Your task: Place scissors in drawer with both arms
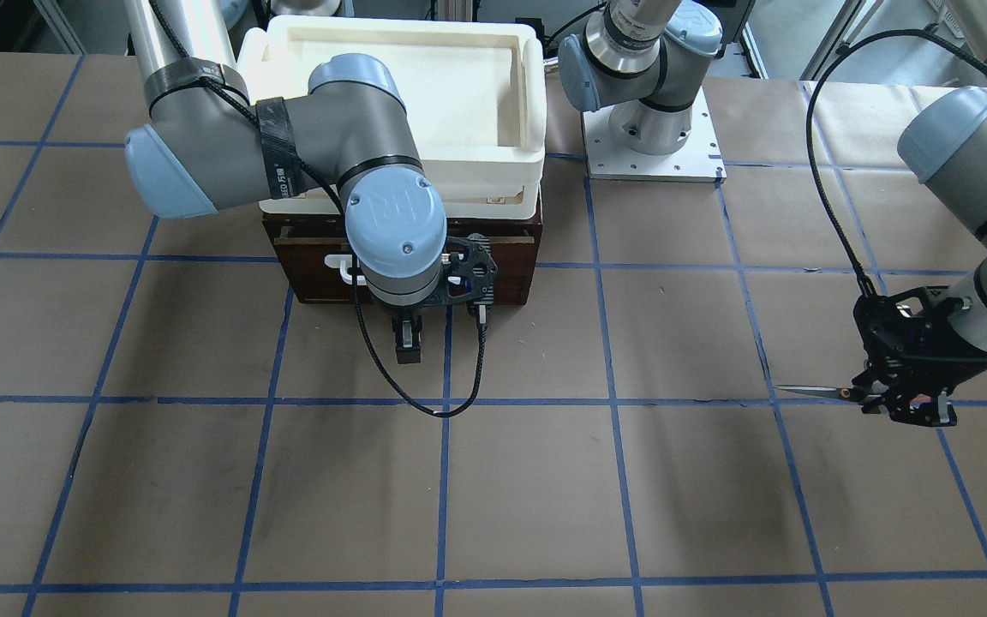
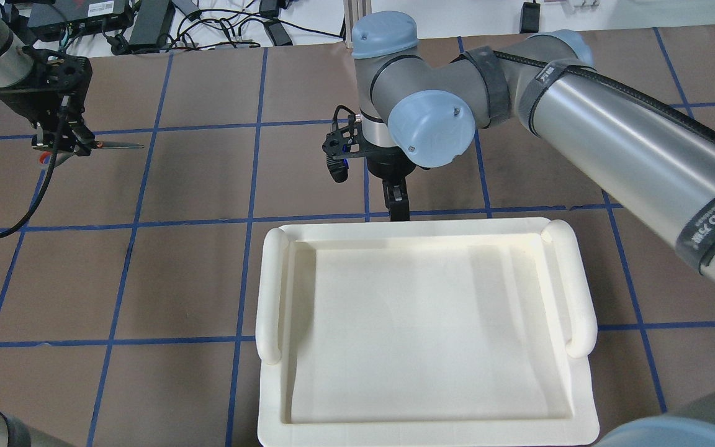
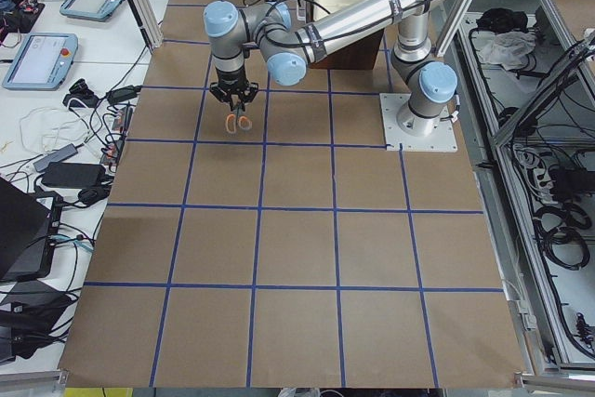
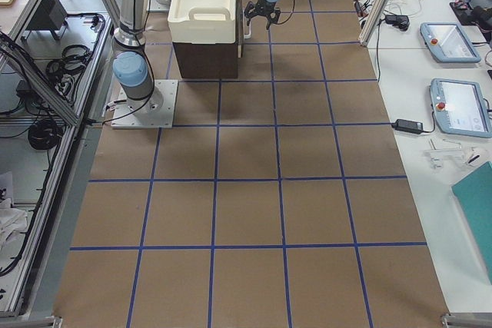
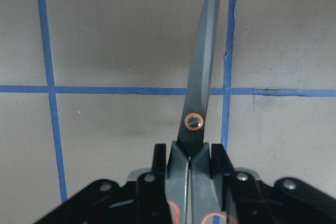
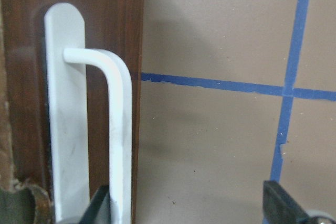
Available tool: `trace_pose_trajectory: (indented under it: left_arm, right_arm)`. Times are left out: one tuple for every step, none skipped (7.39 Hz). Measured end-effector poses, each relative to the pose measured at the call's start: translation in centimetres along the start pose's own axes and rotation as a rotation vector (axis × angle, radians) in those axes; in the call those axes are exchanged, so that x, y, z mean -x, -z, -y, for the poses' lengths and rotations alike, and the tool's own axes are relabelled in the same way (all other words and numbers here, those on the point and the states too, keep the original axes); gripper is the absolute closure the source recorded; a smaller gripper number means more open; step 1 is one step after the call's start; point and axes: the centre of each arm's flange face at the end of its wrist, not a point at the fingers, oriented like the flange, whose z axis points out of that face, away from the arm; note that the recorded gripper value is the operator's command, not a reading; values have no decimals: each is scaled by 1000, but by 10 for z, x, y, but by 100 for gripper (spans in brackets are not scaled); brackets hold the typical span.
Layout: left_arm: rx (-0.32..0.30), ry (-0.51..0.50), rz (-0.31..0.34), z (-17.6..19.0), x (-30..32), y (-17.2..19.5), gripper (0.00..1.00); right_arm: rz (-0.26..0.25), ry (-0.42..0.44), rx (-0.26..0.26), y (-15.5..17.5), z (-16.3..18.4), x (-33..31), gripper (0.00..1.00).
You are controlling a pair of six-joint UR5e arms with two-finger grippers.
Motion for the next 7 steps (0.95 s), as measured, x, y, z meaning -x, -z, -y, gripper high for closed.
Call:
trace_pose_trajectory:
  left_arm:
    - [1,0,-1,0,0,0,100]
    - [2,1,-2,0,0,-1,100]
    - [3,1,-2,0,0,-1,100]
    - [3,1,-1,0,0,-1,100]
    - [4,1,-1,0,0,0,100]
    - [4,1,-1,0,0,0,100]
    - [4,1,-2,0,0,0,100]
  right_arm:
    - [-12,-1,-4,1,1,-6,0]
    - [-24,-3,-8,5,1,-11,0]
    - [-33,-5,-12,8,0,-15,0]
    - [-39,-6,-13,10,0,-18,0]
    - [-41,-7,-14,10,-2,-23,0]
    - [-47,-11,-19,11,-6,-31,0]
    - [-56,-16,-25,13,-9,-40,0]
